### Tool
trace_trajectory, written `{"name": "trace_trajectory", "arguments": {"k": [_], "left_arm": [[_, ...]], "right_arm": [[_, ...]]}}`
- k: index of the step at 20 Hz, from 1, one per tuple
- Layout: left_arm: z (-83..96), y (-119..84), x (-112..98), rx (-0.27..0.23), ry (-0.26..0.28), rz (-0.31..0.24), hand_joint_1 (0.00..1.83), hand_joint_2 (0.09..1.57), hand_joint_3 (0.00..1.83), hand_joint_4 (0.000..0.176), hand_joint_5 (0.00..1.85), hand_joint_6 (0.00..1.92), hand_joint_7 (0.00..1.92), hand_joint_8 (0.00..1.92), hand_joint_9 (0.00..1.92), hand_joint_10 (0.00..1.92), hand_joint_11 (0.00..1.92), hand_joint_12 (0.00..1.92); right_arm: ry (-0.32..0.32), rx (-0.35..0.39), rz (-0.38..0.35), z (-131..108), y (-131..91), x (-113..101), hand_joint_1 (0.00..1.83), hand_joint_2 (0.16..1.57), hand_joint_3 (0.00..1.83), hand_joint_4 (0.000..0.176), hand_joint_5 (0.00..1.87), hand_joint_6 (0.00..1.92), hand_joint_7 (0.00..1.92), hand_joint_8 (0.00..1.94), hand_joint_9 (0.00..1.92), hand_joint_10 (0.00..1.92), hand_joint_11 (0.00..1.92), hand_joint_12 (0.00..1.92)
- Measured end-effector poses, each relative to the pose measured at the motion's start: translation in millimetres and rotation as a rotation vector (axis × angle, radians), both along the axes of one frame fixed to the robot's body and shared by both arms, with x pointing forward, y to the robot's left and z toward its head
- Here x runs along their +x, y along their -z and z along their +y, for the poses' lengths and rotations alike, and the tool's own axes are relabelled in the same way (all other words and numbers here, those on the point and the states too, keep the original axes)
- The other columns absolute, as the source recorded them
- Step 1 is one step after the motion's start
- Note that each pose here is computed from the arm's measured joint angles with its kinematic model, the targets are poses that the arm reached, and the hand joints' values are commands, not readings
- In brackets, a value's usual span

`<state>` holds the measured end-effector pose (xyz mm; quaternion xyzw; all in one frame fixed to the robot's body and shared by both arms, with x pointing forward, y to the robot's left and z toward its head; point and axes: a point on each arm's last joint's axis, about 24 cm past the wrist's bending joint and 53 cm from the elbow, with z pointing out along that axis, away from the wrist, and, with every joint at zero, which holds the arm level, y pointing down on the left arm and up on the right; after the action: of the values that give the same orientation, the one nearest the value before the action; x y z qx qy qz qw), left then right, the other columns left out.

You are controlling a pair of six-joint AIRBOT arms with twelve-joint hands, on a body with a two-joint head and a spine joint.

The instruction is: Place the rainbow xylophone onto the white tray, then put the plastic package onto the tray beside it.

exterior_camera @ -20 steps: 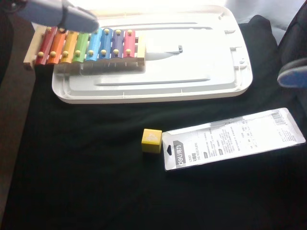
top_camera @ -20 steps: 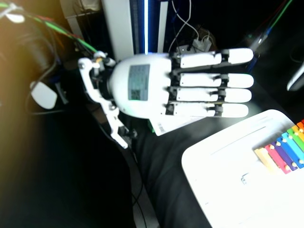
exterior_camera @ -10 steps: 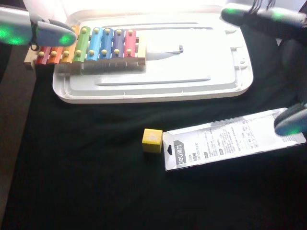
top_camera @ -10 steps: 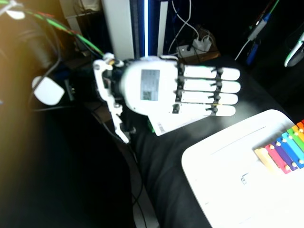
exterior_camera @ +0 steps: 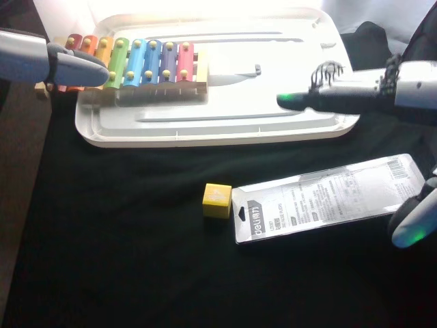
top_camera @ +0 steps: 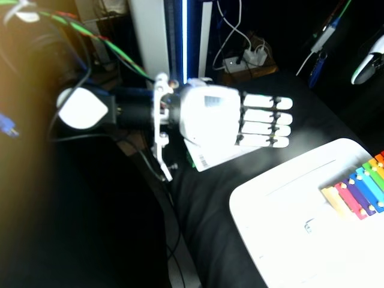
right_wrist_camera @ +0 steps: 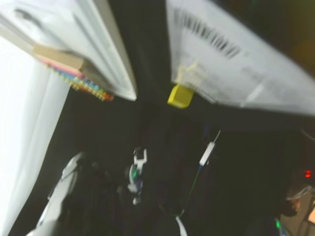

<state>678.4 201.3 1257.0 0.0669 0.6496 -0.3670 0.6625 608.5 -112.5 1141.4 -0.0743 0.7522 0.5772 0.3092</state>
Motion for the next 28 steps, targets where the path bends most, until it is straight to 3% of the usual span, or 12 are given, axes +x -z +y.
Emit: {"name": "trace_trajectory", "arguments": {"k": [1,2,5,6,8,18,20,21,23,24,26,28], "left_arm": [[-0.1,2.0,-0.8,0.002,0.001,0.003,0.81,0.88,0.00,0.000,0.00,0.00,0.20,0.00,0.23,0.00,0.00,0.69],[-1.0,5.2,-1.7,0.005,0.003,0.011,0.81,0.88,0.00,0.000,0.00,0.00,0.21,0.00,0.23,0.00,0.00,0.69],[-0.1,12.5,-2.5,0.012,0.001,0.029,0.84,0.89,0.00,0.000,0.00,0.00,0.18,0.00,0.20,0.00,0.00,0.70],[1.8,15.4,-2.3,0.009,-0.004,0.038,0.85,0.89,0.00,0.000,0.00,0.00,0.17,0.00,0.20,0.00,0.00,0.74],[5.5,22.1,-2.3,0.006,-0.014,0.057,0.89,0.89,0.00,0.000,0.00,0.00,0.17,0.00,0.21,0.00,0.00,0.72],[9.6,36.4,-5.6,0.006,-0.022,0.090,0.95,0.88,0.00,0.000,0.00,0.00,0.17,0.00,0.21,0.00,0.00,0.72],[10.8,37.3,-5.7,0.002,-0.025,0.092,0.95,0.89,0.00,0.000,0.00,0.00,0.17,0.00,0.22,0.00,0.00,0.76],[11.0,37.4,-5.7,0.002,-0.025,0.093,0.94,0.90,0.01,0.000,0.00,0.00,0.18,0.00,0.22,0.00,0.00,0.74],[10.7,36.9,-5.9,0.000,-0.024,0.091,0.95,0.90,0.00,0.000,0.00,0.00,0.18,0.00,0.23,0.00,0.00,0.75],[10.1,36.9,-6.3,-0.007,-0.024,0.094,0.97,0.90,0.00,0.000,0.00,0.00,0.19,0.00,0.23,0.00,0.00,0.70],[10.0,38.5,-6.8,-0.004,-0.024,0.097,0.93,0.90,0.00,0.000,0.00,0.00,0.19,0.00,0.23,0.00,0.00,0.69],[9.9,39.1,-7.4,-0.004,-0.023,0.098,0.93,0.88,0.00,0.000,0.00,0.00,0.19,0.00,0.22,0.00,0.00,0.66]], "right_arm": [[0.000,-0.025,0.008,-0.9,6.0,0.9,0.54,0.62,0.00,0.000,0.00,0.00,0.09,0.00,0.17,0.00,0.13,0.71],[-0.001,-0.047,0.011,-2.2,9.5,2.1,0.56,0.62,0.00,0.000,0.00,0.00,0.07,0.00,0.13,0.00,0.03,0.85],[-0.014,-0.090,0.005,-0.2,12.0,3.5,0.64,0.61,0.00,0.017,0.00,0.00,0.00,0.00,0.06,0.00,0.00,0.88],[-0.026,-0.104,-0.003,2.3,10.3,3.3,0.60,0.62,0.00,0.001,0.00,0.00,0.00,0.00,0.08,0.00,0.01,0.92],[-0.047,-0.141,-0.028,5.9,7.8,3.9,0.53,0.61,0.00,0.000,0.00,0.00,0.05,0.02,0.12,0.01,0.04,0.94],[-0.043,-0.239,-0.007,-5.6,24.4,4.4,0.50,0.63,0.00,0.000,0.00,0.00,0.03,0.01,0.10,0.00,0.02,0.72],[-0.042,-0.270,-0.001,-11.4,29.5,3.6,0.50,0.63,0.00,0.007,0.00,0.00,0.04,0.00,0.10,0.00,0.00,0.67],[-0.042,-0.281,-0.001,-12.7,31.6,3.5,0.47,0.62,0.00,0.030,0.00,0.00,0.06,0.01,0.13,0.01,0.00,0.63],[-0.040,-0.291,0.006,-14.2,33.6,2.7,0.48,0.61,0.00,0.052,0.00,0.00,0.07,0.00,0.14,0.01,0.00,0.56],[-0.041,-0.306,0.013,-16.5,36.7,1.5,0.46,0.61,0.00,0.042,0.00,0.00,0.09,0.00,0.15,0.00,0.00,0.57],[-0.044,-0.328,0.017,-19.0,41.1,0.6,0.49,0.62,0.00,0.054,0.00,0.00,0.08,0.00,0.13,0.01,0.00,0.45],[-0.042,-0.336,0.022,-20.1,42.5,-0.4,0.53,0.62,0.00,0.049,0.00,0.00,0.08,0.00,0.13,0.01,0.01,0.45]]}}
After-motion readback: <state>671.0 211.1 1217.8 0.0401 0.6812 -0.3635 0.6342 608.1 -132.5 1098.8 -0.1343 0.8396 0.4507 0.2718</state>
